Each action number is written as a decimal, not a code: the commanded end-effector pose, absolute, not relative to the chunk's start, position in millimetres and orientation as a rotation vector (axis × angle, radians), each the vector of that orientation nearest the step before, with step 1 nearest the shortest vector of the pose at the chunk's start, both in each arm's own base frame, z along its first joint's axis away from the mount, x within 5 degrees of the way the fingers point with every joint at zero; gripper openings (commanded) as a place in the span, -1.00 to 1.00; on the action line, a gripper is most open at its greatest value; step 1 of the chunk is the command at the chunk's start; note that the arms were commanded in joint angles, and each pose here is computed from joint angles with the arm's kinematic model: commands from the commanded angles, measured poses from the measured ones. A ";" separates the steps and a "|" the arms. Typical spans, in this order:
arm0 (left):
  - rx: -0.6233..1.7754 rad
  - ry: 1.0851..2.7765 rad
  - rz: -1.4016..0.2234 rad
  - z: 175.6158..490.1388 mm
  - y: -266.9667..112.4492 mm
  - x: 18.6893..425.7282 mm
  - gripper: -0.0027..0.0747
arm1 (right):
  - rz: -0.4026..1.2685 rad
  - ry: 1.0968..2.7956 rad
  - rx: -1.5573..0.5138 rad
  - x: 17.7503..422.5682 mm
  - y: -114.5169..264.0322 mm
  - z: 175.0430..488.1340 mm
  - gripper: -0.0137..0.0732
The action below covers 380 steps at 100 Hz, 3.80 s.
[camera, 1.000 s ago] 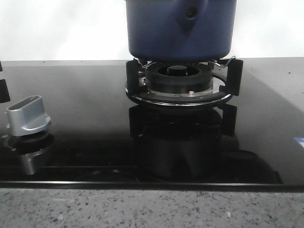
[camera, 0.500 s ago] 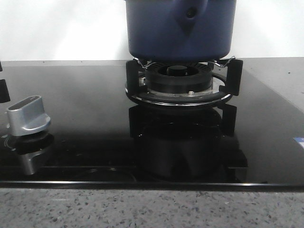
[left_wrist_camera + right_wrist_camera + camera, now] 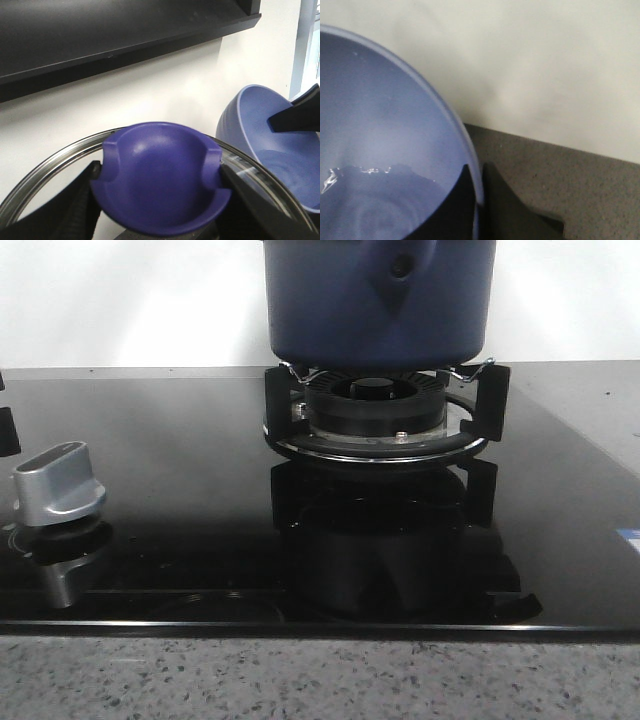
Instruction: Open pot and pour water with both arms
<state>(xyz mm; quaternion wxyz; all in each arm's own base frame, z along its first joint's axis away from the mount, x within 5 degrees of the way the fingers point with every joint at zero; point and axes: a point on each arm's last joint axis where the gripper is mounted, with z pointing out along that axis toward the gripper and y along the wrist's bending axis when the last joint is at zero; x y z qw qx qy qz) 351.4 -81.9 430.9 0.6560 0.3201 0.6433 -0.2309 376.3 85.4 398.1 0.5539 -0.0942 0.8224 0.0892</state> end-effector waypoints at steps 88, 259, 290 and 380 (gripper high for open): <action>0.659 1.346 -0.555 467.6 -79.9 331.9 -0.44 | 0.152 1.398 -0.151 337.8 76.6 418.3 -0.81; 0.661 1.346 -0.557 467.6 -80.0 331.8 -0.44 | 0.146 0.939 -0.145 305.8 86.4 377.9 -0.81; 0.661 1.346 -0.557 467.6 -80.0 331.8 -0.44 | 0.146 0.939 -0.145 305.8 86.4 377.9 -0.81; 0.671 1.343 -0.565 467.5 -80.8 331.0 -0.44 | 0.159 1.178 -0.190 314.7 90.1 406.1 -0.81</action>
